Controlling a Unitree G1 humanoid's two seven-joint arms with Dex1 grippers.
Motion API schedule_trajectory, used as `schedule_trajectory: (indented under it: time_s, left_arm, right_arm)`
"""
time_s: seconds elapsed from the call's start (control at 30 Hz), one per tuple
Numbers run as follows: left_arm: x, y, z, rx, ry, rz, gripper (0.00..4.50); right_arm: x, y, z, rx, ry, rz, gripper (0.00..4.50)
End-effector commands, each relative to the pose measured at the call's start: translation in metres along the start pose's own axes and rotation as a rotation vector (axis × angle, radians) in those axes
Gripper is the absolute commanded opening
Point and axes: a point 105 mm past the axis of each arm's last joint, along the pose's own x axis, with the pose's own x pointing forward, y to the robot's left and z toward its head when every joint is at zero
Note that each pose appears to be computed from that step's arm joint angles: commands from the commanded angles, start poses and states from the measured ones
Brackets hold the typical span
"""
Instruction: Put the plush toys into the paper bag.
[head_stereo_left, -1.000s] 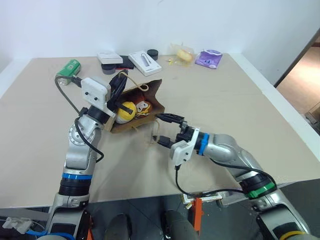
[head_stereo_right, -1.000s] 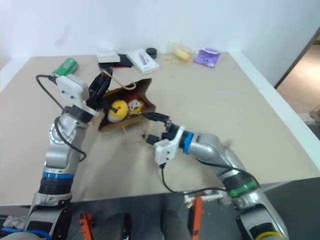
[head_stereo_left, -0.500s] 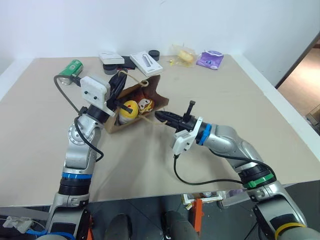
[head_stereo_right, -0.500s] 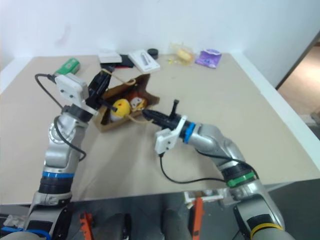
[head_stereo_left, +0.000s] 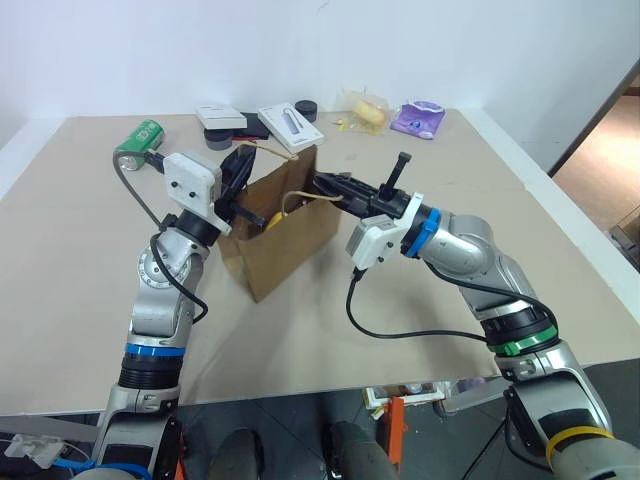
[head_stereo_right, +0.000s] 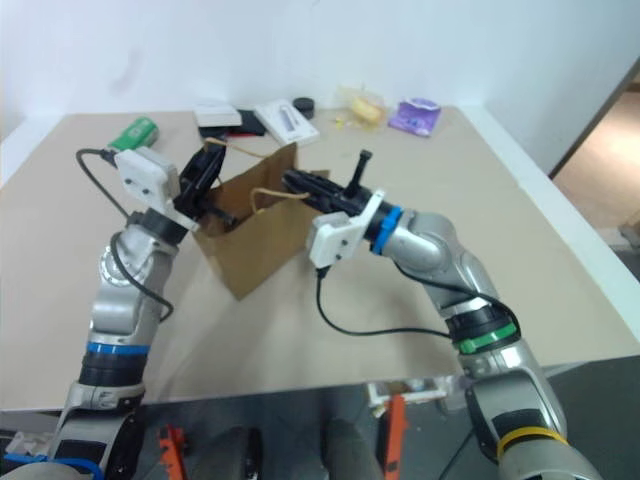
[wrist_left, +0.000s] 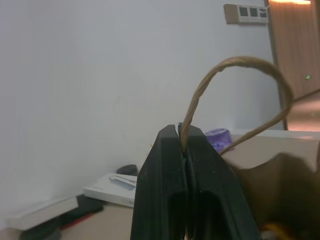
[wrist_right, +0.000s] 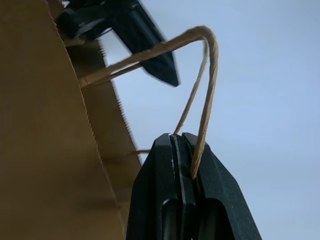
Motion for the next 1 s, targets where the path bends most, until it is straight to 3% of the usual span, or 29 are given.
schedule_trajectory:
  time_s: [0.03, 0.13, 0.17, 0.2, 0.3, 0.37, 0.53, 0.6, 0.63, 0.77, 0.9, 1.0]
  left_arm:
    - [-0.001, -0.008, 0.008, -0.086, -0.005, -0.044, 0.58]
    - [-0.006, -0.011, 0.001, -0.194, 0.058, -0.072, 1.72]
    - [-0.008, -0.009, 0.0, -0.238, 0.077, -0.072, 2.43]
    - [-0.011, -0.007, -0.001, -0.262, 0.093, -0.074, 2.56]
    - [-0.016, 0.001, 0.0, -0.314, 0.131, -0.074, 3.92]
    - [-0.024, 0.015, 0.001, -0.365, 0.167, -0.065, 4.42]
    - [-0.04, 0.043, 0.007, -0.494, 0.206, -0.016, 4.42]
    - [-0.046, 0.042, 0.014, -0.582, 0.219, -0.053, 4.5]
    - [-0.05, 0.038, 0.017, -0.621, 0.231, -0.09, 4.5]
    - [-0.067, 0.027, 0.02, -0.623, 0.313, -0.207, 4.5]
    - [-0.081, 0.033, 0.016, -0.525, 0.377, -0.232, 4.5]
    - [-0.084, 0.037, 0.015, -0.445, 0.409, -0.247, 4.5]
  right_arm:
    - [-0.001, -0.016, 0.009, 0.007, -0.023, -0.023, 1.06]
    - [-0.003, -0.02, 0.008, 0.039, -0.017, -0.025, 2.34]
    - [-0.004, -0.023, 0.008, 0.05, -0.017, -0.031, 3.08]
    - [-0.005, -0.026, 0.009, 0.055, -0.019, -0.037, 3.22]
    - [-0.008, -0.036, 0.009, 0.12, -0.019, -0.077, 4.49]
    - [-0.014, -0.04, 0.001, 0.336, 0.01, -0.133, 4.5]
    - [-0.02, -0.015, -0.009, 0.783, 0.065, -0.093, 4.5]
    - [-0.019, -0.003, -0.009, 0.925, 0.081, -0.07, 3.9]
    - [-0.018, 0.006, -0.009, 1.009, 0.105, -0.055, 3.81]
    - [-0.003, 0.027, 0.004, 1.219, 0.09, 0.005, 2.09]
    - [0.012, 0.04, 0.015, 1.288, 0.088, 0.076, 0.14]
    - [0.024, 0.052, 0.018, 1.307, 0.095, 0.137, 0.14]
